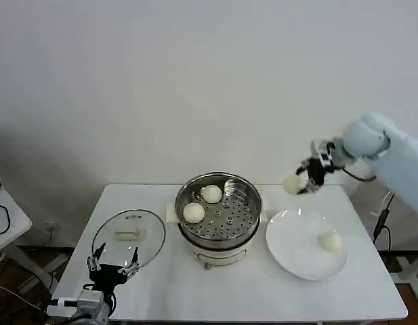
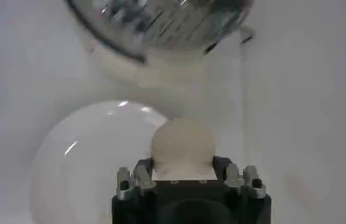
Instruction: Take steamed baozi put them in steamer then cover it.
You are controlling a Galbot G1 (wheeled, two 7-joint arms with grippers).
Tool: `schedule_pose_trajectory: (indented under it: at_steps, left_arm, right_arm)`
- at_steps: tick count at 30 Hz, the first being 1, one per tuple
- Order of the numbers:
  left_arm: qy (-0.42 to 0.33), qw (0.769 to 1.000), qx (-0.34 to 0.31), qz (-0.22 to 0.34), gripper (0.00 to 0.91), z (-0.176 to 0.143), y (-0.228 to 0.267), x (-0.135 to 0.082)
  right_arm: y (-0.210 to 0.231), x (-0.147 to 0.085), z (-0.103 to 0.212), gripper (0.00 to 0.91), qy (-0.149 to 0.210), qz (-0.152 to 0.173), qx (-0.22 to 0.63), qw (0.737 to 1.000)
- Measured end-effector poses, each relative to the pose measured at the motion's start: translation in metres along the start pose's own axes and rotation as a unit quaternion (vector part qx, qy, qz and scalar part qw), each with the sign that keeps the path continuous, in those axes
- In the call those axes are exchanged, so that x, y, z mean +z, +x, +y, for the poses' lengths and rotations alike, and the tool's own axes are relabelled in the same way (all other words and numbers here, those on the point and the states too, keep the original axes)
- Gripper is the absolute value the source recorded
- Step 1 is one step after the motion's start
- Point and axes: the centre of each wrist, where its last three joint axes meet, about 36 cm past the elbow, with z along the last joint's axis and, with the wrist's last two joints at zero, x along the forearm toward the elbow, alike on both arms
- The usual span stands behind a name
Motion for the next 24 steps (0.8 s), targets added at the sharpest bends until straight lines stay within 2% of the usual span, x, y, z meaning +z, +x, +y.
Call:
schedule_pose_trajectory:
  at_steps: [6, 14, 17, 24]
  left_arm:
    - [0.003, 1.000, -0.008, -0.003, 0.907, 0.003, 0.001, -0.002]
    - [-0.001, 1.000, -0.014, 0.004, 0.907, 0.006, 0.001, 0.001]
    - [0.000, 1.000, -0.016, 0.005, 0.907, 0.005, 0.001, 0.001]
    - [0.000, 1.000, -0.025, 0.008, 0.907, 0.006, 0.003, 0.001]
  right_arm:
    - [0.000, -0.035, -0.027, 0.655, 0.041, -0.045, -0.006, 0.998]
    - [-0.024, -0.080, -0.049, 0.655, 0.170, -0.119, -0.040, 0.977]
    - [-0.027, -0.097, -0.050, 0.655, 0.226, -0.124, -0.048, 0.965]
    - [-0.046, -0.144, -0.033, 0.655, 0.363, -0.113, -0.070, 0.922]
